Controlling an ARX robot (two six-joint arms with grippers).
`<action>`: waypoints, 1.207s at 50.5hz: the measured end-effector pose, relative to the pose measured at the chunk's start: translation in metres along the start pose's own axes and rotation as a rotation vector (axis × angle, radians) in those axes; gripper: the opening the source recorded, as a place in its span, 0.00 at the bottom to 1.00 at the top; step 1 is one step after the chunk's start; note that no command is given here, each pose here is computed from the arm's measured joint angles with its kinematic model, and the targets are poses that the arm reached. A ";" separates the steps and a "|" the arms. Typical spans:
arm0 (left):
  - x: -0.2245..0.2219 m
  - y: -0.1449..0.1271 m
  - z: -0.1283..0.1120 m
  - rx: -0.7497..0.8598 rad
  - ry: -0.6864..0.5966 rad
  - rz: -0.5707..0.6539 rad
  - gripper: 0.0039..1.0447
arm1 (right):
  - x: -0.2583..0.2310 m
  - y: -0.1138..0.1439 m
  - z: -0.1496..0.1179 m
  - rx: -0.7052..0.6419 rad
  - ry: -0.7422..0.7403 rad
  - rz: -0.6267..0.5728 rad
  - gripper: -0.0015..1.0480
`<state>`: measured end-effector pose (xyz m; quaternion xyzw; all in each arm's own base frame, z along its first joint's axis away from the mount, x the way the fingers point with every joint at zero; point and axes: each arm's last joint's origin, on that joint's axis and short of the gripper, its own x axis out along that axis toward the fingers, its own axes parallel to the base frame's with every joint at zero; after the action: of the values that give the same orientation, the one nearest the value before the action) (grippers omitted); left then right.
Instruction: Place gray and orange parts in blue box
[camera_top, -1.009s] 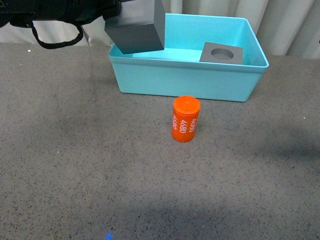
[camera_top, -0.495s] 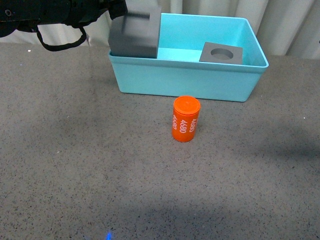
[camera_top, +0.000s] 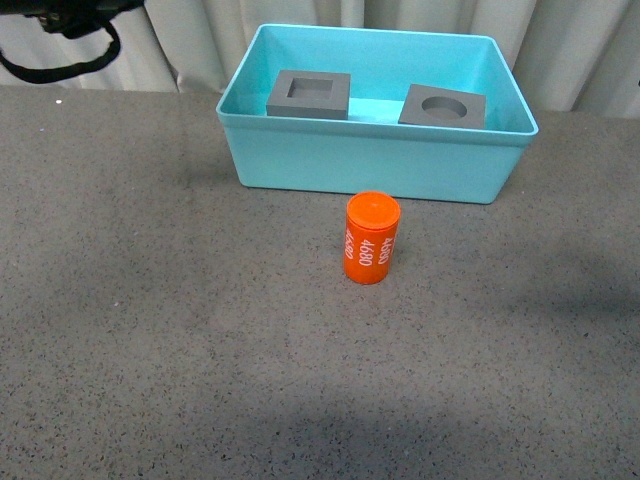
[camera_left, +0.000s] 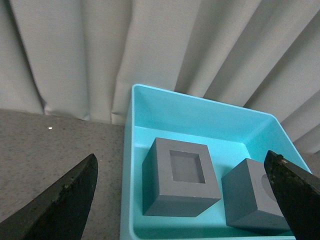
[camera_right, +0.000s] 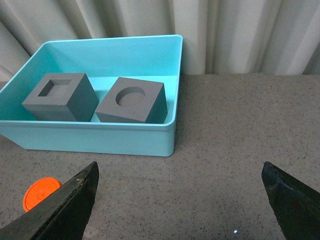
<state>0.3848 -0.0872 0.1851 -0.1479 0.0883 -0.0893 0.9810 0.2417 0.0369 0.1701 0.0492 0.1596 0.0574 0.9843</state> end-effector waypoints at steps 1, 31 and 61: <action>-0.005 0.000 0.002 -0.001 -0.008 0.008 0.94 | 0.000 0.000 0.000 0.000 0.000 0.000 0.91; -0.200 0.029 -0.026 0.273 -0.174 0.173 0.35 | 0.000 0.000 0.000 0.000 -0.002 0.000 0.91; -0.250 0.051 -0.042 0.290 -0.179 0.176 0.03 | 0.000 0.000 0.000 0.000 -0.002 0.001 0.91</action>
<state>0.1420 -0.0004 0.1667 -0.0039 -0.0005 -0.0015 1.0000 0.2415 0.0370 0.1707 0.0493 0.1585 0.0577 0.9844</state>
